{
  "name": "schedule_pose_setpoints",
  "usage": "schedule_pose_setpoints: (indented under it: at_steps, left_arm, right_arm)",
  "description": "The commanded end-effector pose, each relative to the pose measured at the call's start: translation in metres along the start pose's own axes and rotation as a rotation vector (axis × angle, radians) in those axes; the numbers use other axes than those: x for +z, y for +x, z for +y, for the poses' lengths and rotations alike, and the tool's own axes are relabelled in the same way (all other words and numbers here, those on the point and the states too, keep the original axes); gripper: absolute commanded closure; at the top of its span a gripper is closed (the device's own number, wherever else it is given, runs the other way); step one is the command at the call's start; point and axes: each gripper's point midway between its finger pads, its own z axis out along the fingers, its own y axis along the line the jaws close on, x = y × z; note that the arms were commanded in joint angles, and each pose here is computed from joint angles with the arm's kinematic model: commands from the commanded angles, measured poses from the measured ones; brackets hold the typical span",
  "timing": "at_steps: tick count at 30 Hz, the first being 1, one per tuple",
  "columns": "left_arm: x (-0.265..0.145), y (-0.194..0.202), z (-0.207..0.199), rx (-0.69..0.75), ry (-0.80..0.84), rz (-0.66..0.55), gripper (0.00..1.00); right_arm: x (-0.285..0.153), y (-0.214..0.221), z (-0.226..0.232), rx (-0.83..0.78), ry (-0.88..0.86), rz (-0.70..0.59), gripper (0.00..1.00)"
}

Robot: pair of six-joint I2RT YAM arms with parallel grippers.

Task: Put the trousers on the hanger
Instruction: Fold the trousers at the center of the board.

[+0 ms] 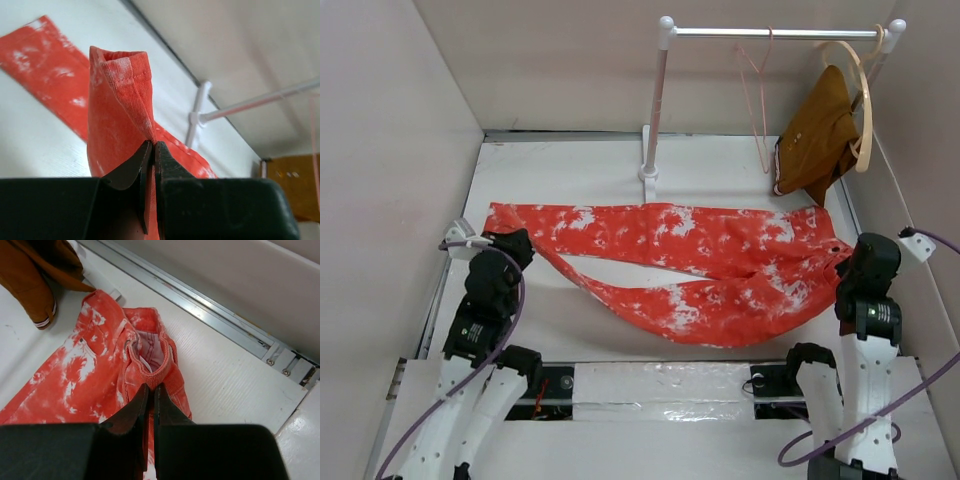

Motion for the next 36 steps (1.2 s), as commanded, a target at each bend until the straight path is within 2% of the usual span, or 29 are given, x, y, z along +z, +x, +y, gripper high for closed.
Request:
schedule_pose_setpoints:
  at_steps: [1, 5, 10, 11, 16, 18, 23, 26, 31, 36]
  left_arm:
    - [0.028, -0.004, 0.018, -0.084, -0.131, -0.111, 1.00]
    - [0.070, 0.025, 0.051, -0.127, -0.327, -0.050, 1.00]
    - [0.093, 0.004, 0.079, -0.091, -0.515, -0.057, 1.00]
    - [0.098, -0.002, 0.095, -0.080, -0.575, -0.067, 1.00]
    - [0.098, -0.035, 0.136, 0.028, -0.745, -0.078, 1.00]
    - [0.100, -0.049, 0.143, 0.045, -0.771, -0.098, 1.00]
    - [0.114, -0.074, 0.127, 0.117, -0.740, -0.132, 1.00]
    - [0.131, -0.069, 0.135, 0.157, -0.785, -0.087, 1.00]
    - [0.134, -0.062, 0.152, 0.195, -0.878, -0.051, 1.00]
    - [0.136, -0.072, 0.140, 0.237, -0.816, -0.070, 1.00]
  right_arm:
    - [0.019, -0.019, 0.015, 0.023, -0.019, -0.061, 0.95]
    - [0.064, -0.017, 0.049, 0.062, -0.050, 0.056, 0.98]
    - [0.100, -0.012, 0.083, 0.071, -0.088, 0.119, 0.98]
    - [0.106, -0.012, 0.085, 0.067, -0.082, 0.127, 0.98]
    - [0.128, -0.015, 0.100, 0.028, -0.048, 0.177, 0.98]
    - [0.132, -0.026, 0.108, 0.032, -0.060, 0.162, 0.97]
    - [0.149, -0.022, 0.124, -0.007, -0.034, 0.177, 0.97]
    - [0.153, -0.028, 0.138, -0.012, -0.047, 0.157, 0.97]
    - [0.168, -0.023, 0.149, -0.042, -0.027, 0.155, 0.97]
    - [0.186, -0.012, 0.155, -0.040, -0.030, 0.197, 0.97]
